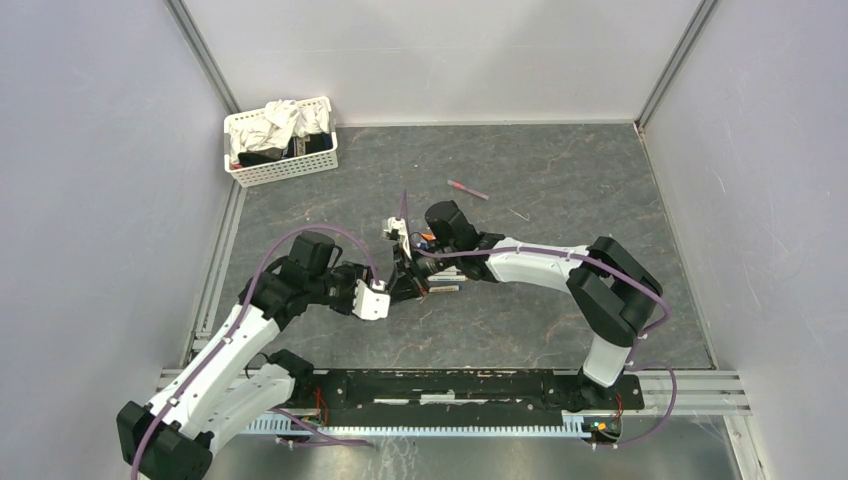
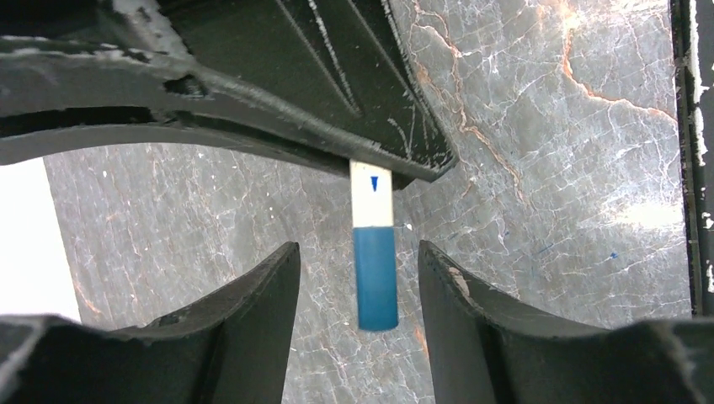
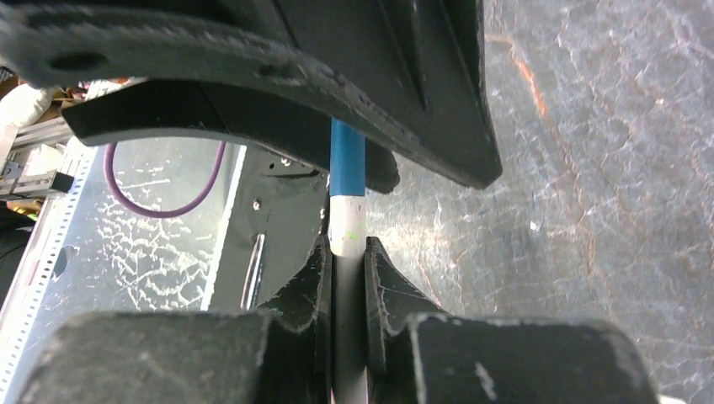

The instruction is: Open the pen caps

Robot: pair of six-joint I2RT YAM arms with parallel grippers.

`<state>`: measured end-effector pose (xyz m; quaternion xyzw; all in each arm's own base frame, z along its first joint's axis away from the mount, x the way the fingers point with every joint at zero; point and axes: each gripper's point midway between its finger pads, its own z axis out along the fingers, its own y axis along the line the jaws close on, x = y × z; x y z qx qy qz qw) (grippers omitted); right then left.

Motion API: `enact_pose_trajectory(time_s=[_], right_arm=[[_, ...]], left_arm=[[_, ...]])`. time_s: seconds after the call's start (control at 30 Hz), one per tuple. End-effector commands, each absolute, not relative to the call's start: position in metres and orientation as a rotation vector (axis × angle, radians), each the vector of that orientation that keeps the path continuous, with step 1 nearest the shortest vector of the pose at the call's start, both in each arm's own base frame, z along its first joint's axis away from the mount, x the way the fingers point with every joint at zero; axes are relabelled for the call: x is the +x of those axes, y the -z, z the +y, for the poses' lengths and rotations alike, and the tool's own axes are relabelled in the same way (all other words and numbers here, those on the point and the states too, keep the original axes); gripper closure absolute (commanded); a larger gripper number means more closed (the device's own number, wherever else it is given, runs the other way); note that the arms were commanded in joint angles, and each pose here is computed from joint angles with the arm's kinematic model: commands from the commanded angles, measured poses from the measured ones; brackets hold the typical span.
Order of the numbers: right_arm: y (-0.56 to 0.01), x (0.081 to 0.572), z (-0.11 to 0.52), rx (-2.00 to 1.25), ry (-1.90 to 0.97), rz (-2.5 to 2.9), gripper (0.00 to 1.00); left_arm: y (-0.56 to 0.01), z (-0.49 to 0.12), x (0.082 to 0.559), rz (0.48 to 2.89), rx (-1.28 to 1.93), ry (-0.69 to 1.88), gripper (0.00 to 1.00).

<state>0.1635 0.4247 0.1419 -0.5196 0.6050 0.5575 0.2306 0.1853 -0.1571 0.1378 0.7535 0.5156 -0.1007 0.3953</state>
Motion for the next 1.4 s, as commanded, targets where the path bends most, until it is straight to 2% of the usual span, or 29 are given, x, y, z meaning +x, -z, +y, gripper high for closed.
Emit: enact_pose_trajectory(time_s=[0.0,0.17,0.4,0.47,0.67,0.87,1.17,1.37], right_arm=[[-0.16,0.165,0.424,-1.445,-1.524,1.651,1.0],[-0.158,0.17,0.426,-1.434,-1.503,1.703,1.0],[-0.164,0.174,0.432,-1.395,-1.521,1.715,1.0],[-0.166,0.175,0.433,-1.389,-1.527,1.716,1.0],[-0.158,0.176,0.43,-1.392,-1.507,1.784,1.0],[-0.133,0.176,0.408,-1.405,-1.43,1.921,1.0],[-0.084,0.178,0.327,-1.286,-1.24,2.121,1.0],[-0.096,0.209,0.303,-1.182,-1.085,2.085,1.0]], left_arm=[[-0.164,-0.165,0.198,1.217,1.898,0.198,0.39],[-0.17,-0.169,0.196,1.18,1.906,0.214,0.46],[-0.152,-0.167,0.179,1.186,1.98,0.264,0.54],[-0.15,-0.164,0.181,1.182,1.995,0.241,0.62],[-0.153,-0.159,0.196,1.164,1.982,0.12,0.96],[-0.152,-0.153,0.213,1.258,1.953,0.063,0.98],[-0.143,-0.092,0.266,1.484,1.932,-0.005,0.98],[-0.141,-0.098,0.264,1.555,1.862,0.099,0.98]])
